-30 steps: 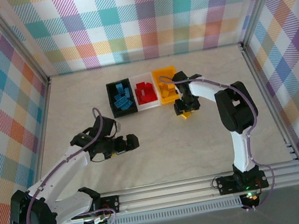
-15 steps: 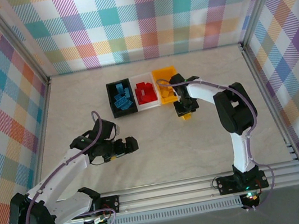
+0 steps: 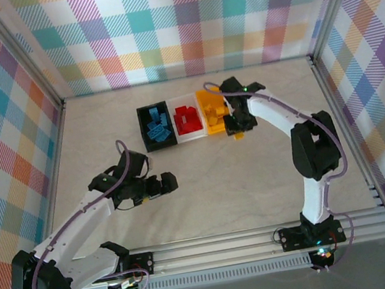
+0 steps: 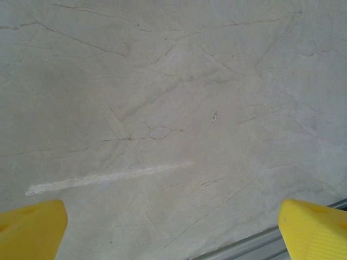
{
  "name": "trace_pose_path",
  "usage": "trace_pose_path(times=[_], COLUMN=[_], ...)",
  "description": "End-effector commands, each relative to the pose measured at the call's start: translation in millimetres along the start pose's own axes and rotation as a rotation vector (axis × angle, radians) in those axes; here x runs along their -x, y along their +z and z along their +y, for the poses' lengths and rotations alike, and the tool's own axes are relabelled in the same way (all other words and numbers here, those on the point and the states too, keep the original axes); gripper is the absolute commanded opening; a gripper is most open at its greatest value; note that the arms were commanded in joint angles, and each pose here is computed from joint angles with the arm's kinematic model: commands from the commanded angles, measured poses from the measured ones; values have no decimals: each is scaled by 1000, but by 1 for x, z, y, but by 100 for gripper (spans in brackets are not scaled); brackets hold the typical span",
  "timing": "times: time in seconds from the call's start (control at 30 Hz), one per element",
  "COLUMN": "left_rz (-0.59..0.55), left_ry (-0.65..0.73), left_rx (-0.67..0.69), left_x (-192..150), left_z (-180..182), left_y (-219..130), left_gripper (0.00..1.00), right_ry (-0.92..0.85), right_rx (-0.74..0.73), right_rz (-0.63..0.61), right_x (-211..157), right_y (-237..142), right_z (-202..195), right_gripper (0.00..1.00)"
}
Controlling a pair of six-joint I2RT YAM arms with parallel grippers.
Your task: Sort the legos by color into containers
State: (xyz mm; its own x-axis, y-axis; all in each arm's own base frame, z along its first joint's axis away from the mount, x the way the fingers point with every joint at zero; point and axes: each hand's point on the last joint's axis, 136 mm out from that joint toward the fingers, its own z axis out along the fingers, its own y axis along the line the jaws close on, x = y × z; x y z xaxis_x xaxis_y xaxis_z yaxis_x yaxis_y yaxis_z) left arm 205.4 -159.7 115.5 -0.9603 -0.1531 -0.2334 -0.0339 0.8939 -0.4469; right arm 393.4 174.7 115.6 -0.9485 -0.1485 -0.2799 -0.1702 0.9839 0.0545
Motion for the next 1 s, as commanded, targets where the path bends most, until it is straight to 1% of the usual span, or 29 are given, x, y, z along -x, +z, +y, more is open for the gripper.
trace_pose_path(times=[0.0, 0.1, 0.2, 0.33, 0.37, 0.4, 0.5, 0.53, 0.57, 0.6, 0.73, 0.83, 0.97], left_rz=[-98, -145, -192, -264, -273, -278, -277, -280, -283, -286, -301, -325, -370], left_ry=[-61, -98, -120, -123, -120, -117, -115, -115, -116, -115, -119, -102, -96], left_rx=[-6, -10, 24, 74, 86, 94, 109, 108, 109, 111, 114, 108, 75], left_x=[22, 32, 41, 53, 55, 57, 61, 62, 63, 64, 70, 77, 83], left_z=[-2, 0, 6, 14, 15, 16, 18, 18, 18, 19, 23, 21, 18], left_y=[-23, -40, -58, -85, -89, -92, -96, -97, -98, -98, -94, -92, -92], left_gripper=[100, 100, 100, 100, 100, 100, 100, 100, 100, 100, 100, 100, 100], right_ry=[23, 18, 13, 22, 27, 30, 26, 25, 22, 23, 28, 39, 55], right_rx=[46, 62, 75, 91, 98, 107, 130, 136, 144, 148, 173, 195, 213], right_rz=[-13, -45, -60, -68, -75, -79, -93, -101, -112, -121, -167, -167, -152], right_x=[29, 63, 87, 105, 110, 113, 122, 124, 126, 127, 127, 115, 97], right_y=[-6, 0, 10, 31, 33, 36, 37, 34, 29, 23, -9, -28, -44], right_z=[9, 15, 21, 24, 24, 25, 28, 29, 30, 31, 33, 33, 30], right_gripper=[36, 37, 38, 40, 43, 48, 55, 59, 64, 66, 69, 74, 77])
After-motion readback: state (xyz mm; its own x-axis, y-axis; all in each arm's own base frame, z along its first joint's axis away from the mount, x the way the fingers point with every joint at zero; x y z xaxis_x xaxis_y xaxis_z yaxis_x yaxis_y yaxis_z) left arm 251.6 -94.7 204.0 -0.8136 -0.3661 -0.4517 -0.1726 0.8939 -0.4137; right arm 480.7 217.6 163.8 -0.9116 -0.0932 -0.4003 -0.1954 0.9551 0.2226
